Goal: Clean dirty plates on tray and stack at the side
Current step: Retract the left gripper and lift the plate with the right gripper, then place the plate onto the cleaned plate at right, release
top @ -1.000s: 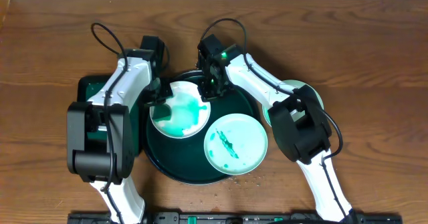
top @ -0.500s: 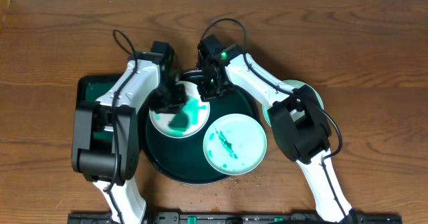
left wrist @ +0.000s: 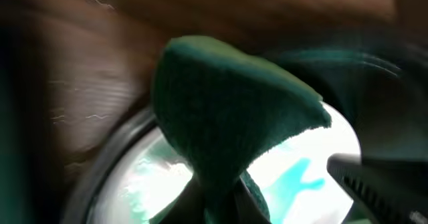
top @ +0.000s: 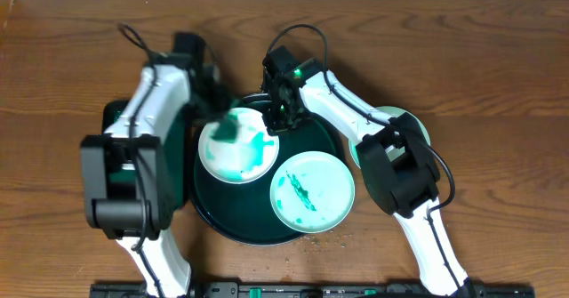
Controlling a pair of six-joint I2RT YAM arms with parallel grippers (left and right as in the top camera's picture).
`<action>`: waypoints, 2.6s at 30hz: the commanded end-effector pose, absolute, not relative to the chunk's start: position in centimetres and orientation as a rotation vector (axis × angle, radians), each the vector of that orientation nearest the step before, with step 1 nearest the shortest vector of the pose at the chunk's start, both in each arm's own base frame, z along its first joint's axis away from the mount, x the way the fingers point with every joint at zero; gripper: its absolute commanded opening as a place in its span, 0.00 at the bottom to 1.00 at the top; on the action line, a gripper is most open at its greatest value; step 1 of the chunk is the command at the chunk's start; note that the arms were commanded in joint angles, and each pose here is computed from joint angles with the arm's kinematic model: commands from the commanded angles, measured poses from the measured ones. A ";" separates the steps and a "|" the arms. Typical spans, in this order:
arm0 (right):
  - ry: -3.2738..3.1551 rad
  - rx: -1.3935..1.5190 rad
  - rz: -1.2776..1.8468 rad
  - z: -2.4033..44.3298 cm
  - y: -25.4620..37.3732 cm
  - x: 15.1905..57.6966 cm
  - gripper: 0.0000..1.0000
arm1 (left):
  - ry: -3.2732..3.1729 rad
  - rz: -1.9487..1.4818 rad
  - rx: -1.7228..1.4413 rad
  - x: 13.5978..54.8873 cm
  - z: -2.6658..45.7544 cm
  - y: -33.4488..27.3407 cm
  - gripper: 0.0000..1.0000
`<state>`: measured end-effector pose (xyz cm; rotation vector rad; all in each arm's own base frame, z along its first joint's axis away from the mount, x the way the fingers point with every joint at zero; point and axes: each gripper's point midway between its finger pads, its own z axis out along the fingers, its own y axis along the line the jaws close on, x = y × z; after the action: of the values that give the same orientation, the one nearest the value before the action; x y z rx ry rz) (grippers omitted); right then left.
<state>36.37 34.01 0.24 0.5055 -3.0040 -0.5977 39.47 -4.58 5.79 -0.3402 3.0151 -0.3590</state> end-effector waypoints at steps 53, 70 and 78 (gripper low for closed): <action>-3.614 0.843 2.228 32.4 30.8 32.9 0.01 | 2.923 -0.132 -0.808 38.6 13.8 8.5 0.07; -3.451 0.977 -0.465 20.1 33.3 35.6 0.01 | 2.924 -0.132 -0.807 38.6 13.8 8.5 0.07; -3.480 0.499 -0.741 25.3 21.0 39.1 0.01 | 2.925 -0.132 -0.808 38.6 13.8 8.5 0.07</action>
<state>40.01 23.68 21.19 0.6052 -3.4916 -0.4829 38.31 8.24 12.61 -0.8039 2.9596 -0.1474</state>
